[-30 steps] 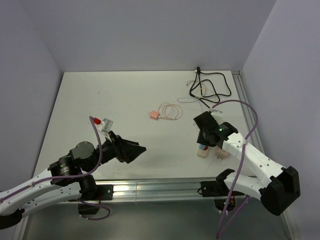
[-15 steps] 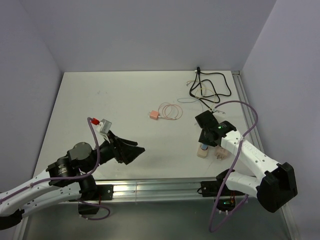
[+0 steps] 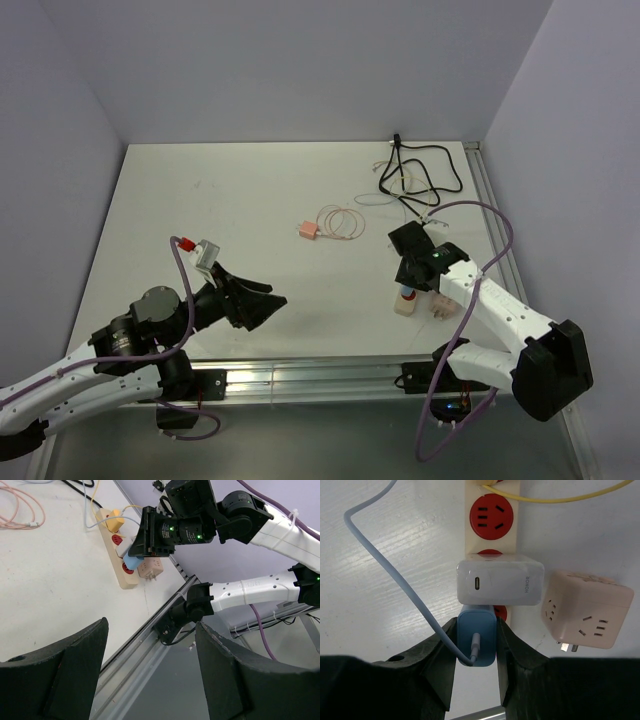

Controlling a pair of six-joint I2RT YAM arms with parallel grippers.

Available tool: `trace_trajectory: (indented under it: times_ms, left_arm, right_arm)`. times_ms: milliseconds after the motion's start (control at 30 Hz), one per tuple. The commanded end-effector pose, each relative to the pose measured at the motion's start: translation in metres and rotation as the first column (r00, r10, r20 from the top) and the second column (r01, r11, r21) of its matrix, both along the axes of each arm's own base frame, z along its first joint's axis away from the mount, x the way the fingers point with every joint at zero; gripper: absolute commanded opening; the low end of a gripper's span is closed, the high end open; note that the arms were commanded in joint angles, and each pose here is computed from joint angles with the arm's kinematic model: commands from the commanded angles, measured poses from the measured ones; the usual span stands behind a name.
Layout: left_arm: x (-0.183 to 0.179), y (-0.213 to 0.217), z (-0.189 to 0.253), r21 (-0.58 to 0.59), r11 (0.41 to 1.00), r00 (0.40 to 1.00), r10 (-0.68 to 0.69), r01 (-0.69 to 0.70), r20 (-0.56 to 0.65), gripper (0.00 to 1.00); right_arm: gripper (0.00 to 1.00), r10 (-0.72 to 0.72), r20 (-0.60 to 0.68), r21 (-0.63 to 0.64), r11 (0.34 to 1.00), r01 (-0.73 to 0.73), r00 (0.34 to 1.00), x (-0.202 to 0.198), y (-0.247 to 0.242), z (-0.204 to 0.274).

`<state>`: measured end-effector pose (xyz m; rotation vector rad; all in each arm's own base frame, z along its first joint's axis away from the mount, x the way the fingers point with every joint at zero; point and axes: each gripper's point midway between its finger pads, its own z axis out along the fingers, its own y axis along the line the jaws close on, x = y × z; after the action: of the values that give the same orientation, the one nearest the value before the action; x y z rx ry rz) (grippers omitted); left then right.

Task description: Insert the plug

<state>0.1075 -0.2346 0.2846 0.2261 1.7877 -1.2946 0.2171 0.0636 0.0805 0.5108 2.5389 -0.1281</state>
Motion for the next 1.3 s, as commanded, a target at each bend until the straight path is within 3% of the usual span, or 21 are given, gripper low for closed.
trace_trajectory:
  times_ms: [0, 300, 567, 1033, 1267]
  left_arm:
    - [0.000, 0.002, 0.014, -0.023, 1.000, 0.999, 0.001, 0.000, 0.037, 0.75]
    - [-0.001, 0.002, 0.014, -0.031, 1.000, 0.999, -0.002, 0.003, 0.038, 0.75]
    - [-0.001, 0.006, 0.016, -0.033, 0.999, 0.999, 0.005, -0.004, 0.035, 0.75]
    - [-0.004, 0.006, 0.018, -0.041, 0.999, 0.999, -0.009, 0.010, 0.039, 0.76]
    - [-0.006, 0.006, 0.022, -0.052, 0.998, 0.999, -0.019, 0.021, 0.034, 0.76]
  right_arm:
    - [0.00, -0.034, 0.002, -0.040, 0.999, 0.034, 0.999, 0.002, -0.009, -0.007]
    - [0.00, -0.034, -0.038, -0.039, 0.999, 0.032, 0.999, -0.006, -0.008, -0.014]
    - [0.00, -0.061, -0.170, -0.005, 0.998, 0.061, 0.984, -0.038, 0.001, -0.054]
    - [0.00, -0.098, -0.172, -0.006, 0.995, 0.099, 0.980, -0.077, 0.020, -0.070]
    - [0.00, -0.107, -0.164, 0.103, 0.987, 0.125, 0.981, -0.082, 0.023, -0.069]
